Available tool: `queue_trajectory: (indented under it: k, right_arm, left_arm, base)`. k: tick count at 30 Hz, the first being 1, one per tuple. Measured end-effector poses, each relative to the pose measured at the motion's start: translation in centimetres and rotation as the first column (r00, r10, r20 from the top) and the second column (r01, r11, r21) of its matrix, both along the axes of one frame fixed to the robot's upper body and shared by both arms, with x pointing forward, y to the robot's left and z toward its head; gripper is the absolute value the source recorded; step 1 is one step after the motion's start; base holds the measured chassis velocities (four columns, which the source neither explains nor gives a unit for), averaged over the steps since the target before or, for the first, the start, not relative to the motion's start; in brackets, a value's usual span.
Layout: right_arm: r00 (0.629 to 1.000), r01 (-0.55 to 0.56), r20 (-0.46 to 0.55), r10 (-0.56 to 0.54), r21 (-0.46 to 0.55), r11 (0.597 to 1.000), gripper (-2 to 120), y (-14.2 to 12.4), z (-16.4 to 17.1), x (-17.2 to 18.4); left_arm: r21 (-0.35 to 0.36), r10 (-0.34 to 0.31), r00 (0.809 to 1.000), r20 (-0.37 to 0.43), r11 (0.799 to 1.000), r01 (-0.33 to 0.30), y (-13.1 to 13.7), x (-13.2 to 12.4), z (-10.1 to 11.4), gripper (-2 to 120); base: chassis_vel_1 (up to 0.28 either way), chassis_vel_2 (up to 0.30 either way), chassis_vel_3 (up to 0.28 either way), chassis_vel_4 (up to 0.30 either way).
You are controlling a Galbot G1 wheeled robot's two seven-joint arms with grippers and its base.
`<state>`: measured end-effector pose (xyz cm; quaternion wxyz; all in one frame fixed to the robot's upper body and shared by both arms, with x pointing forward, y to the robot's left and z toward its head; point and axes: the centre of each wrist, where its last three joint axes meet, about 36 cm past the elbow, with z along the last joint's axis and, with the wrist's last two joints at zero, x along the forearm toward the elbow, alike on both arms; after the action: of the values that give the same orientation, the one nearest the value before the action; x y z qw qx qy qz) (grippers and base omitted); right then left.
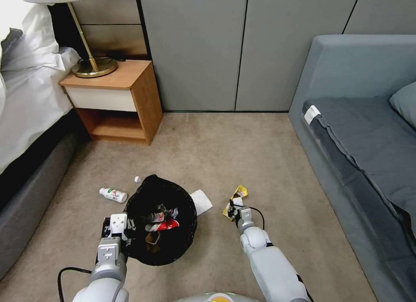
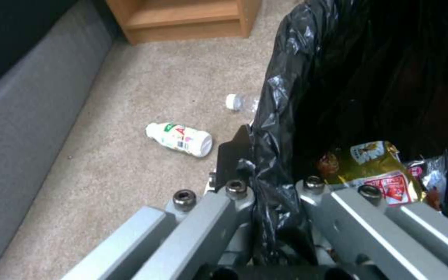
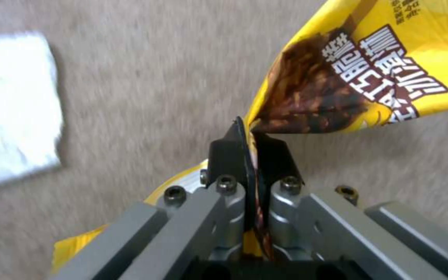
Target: Pick up the trash bin, then pick up the garbage from the floor and place it into the trash bin.
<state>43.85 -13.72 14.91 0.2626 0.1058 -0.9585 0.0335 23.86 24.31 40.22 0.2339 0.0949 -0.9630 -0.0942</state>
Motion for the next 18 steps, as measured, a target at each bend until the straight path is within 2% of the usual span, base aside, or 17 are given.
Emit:
queue_trajectory:
  k: [2,4,5,7,8,9,10,11,12,13,14,15,16,17,18]
  right_arm:
    - [1.000,-0.001,0.018,0.001,0.006,1.000,0,0.1,0.5,0.0]
    - [0.993,-0.024,0.114,0.020,0.042,0.999,0,0.5,2.6,-0.4]
    - [0.993,-0.024,0.114,0.020,0.042,0.999,0,0.5,2.6,-0.4]
    - [0.959,-0.097,0.273,0.071,0.082,0.992,0,1.2,5.7,-0.6]
    - [0.927,-0.154,0.359,0.110,0.097,0.983,0,1.5,7.2,-0.7]
    - [0.927,-0.154,0.359,0.110,0.097,0.983,0,1.5,7.2,-0.7]
    - [0.860,-0.257,0.477,0.179,0.104,0.961,0,2.1,9.4,-1.1]
    - [0.806,-0.333,0.547,0.227,0.102,0.937,0,2.6,10.8,-1.5]
    - [0.761,-0.393,0.592,0.265,0.096,0.914,0,3.0,11.8,-2.0]
    - [0.761,-0.393,0.592,0.265,0.096,0.914,0,3.0,11.8,-2.0]
    - [0.715,-0.453,0.630,0.303,0.088,0.887,0,3.5,12.6,-2.5]
    - [0.649,-0.532,0.676,0.349,0.075,0.844,0,4.5,13.9,-3.5]
    - [0.649,-0.532,0.676,0.349,0.075,0.844,0,4.5,13.9,-3.5]
    - [0.619,-0.571,0.693,0.369,0.075,0.817,0,5.2,14.5,-4.5]
    - [0.619,-0.571,0.693,0.369,0.075,0.817,0,5.2,14.5,-4.5]
  left_arm:
    - [-0.001,-0.001,1.000,0.000,1.000,0.001,0.0,0.0,0.0,1]
    - [-0.004,-0.002,1.000,0.001,1.000,0.002,0.1,0.1,0.0,1]
    - [-0.004,-0.002,1.000,0.001,1.000,0.002,0.1,0.1,0.0,1]
    - [-0.008,-0.002,1.000,0.000,1.000,0.002,0.2,0.2,-0.1,1]
    - [-0.011,-0.002,1.000,-0.002,1.000,0.002,0.2,0.3,-0.2,1]
    - [-0.011,-0.002,1.000,-0.002,1.000,0.002,0.2,0.3,-0.2,1]
    - [-0.013,-0.001,1.000,-0.004,1.000,0.001,0.2,0.5,-0.4,1]
    - [-0.015,-0.001,1.000,-0.003,1.000,0.001,0.1,0.6,-0.5,1]
    - [-0.017,0.000,1.000,-0.003,1.000,0.000,0.0,0.7,-0.5,1]
    - [-0.017,0.000,1.000,-0.003,1.000,0.000,0.0,0.7,-0.5,1]
    - [-0.018,0.001,1.000,-0.003,1.000,-0.001,0.0,0.7,-0.6,1]
    - [-0.021,0.001,1.000,-0.003,1.000,-0.001,-0.1,0.8,-0.6,1]
    - [-0.021,0.001,1.000,-0.003,1.000,-0.001,-0.1,0.8,-0.6,1]
    - [-0.021,0.001,1.000,-0.004,1.000,-0.001,-0.1,0.9,-0.7,1]
    - [-0.021,0.001,1.000,-0.004,1.000,-0.001,-0.1,0.9,-0.7,1]
  base:
    - [0.000,0.000,0.000,0.000]
    - [0.000,0.000,0.000,0.000]
    - [0.000,0.000,0.000,0.000]
    - [0.000,0.000,0.000,0.000]
    - [0.000,0.000,0.000,0.000]
    - [0.000,0.000,0.000,0.000]
    - [0.000,0.000,0.000,0.000]
    - [0.000,0.000,0.000,0.000]
    - [0.000,0.000,0.000,0.000]
    - [0.000,0.000,0.000,0.000]
    - [0.000,0.000,0.000,0.000]
    - [0.000,0.000,0.000,0.000]
    - [0.000,0.000,0.000,0.000]
    - [0.000,0.000,0.000,0.000]
    - [0.000,0.000,0.000,0.000]
